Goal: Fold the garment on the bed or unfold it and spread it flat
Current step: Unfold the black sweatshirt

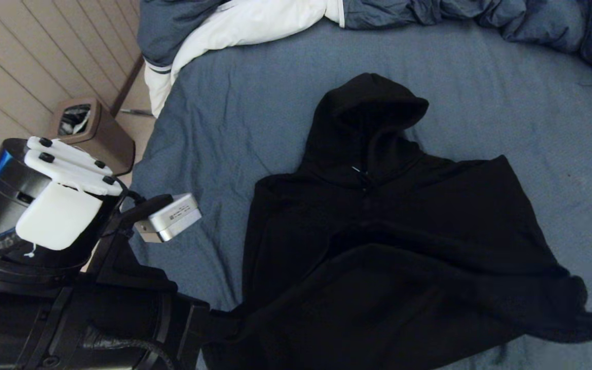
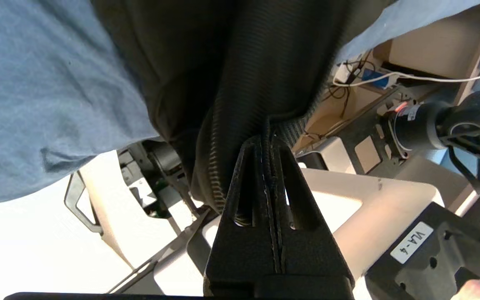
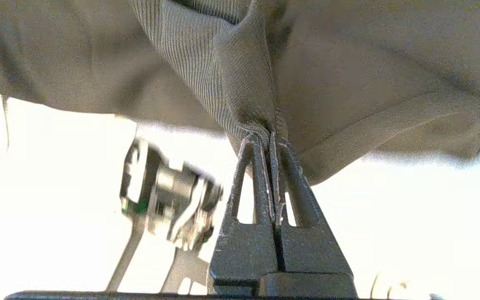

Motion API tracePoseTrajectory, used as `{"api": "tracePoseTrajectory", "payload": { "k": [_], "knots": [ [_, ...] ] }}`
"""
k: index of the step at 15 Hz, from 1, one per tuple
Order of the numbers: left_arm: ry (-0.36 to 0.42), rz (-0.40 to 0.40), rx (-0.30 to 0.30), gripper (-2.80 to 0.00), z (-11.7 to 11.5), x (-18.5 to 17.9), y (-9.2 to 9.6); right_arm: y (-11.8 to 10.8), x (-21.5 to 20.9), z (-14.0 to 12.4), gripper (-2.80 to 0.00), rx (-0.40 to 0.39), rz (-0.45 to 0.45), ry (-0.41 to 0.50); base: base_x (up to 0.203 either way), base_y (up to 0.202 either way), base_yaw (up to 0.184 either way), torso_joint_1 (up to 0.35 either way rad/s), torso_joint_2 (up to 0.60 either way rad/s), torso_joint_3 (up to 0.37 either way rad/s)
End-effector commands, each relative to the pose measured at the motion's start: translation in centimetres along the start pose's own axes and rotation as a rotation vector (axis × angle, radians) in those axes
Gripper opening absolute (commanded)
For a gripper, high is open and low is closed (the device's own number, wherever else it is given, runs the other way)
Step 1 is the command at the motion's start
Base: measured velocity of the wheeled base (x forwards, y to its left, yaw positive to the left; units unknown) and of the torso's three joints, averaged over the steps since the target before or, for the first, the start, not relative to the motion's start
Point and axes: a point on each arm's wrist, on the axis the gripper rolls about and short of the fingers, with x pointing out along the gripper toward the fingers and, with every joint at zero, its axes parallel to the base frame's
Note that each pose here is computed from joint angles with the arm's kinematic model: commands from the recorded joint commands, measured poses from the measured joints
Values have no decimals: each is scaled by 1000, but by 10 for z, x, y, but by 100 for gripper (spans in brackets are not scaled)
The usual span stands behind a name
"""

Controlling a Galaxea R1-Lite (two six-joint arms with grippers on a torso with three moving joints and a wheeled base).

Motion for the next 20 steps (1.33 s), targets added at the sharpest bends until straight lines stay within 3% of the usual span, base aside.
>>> {"api": "tracePoseTrajectory", "payload": {
  "k": [1, 4, 8, 9, 20],
  "knots": [
    [29, 10, -3, -280, -10, 1, 5, 10, -22, -45, -280, -4, -11, -2, 0, 0, 0, 0, 0, 0],
    [82, -15, 19, -280, -27, -1, 5, 10, -17, -67, -280, 15, -19, 75, 0, 0, 0, 0, 0, 0],
    [80, -35, 39, -280, -30, -4, 2, 8, -10, -68, -280, 22, -31, 103, 0, 0, 0, 0, 0, 0],
    [83, -34, 39, 0, -30, -2, 2, 7, -7, -66, -280, 27, -35, 108, 0, 0, 0, 0, 0, 0],
    [44, -49, 43, 0, -25, -10, 0, 6, -8, -60, -280, -4, -56, 61, 0, 0, 0, 0, 0, 0]
  ]
}}
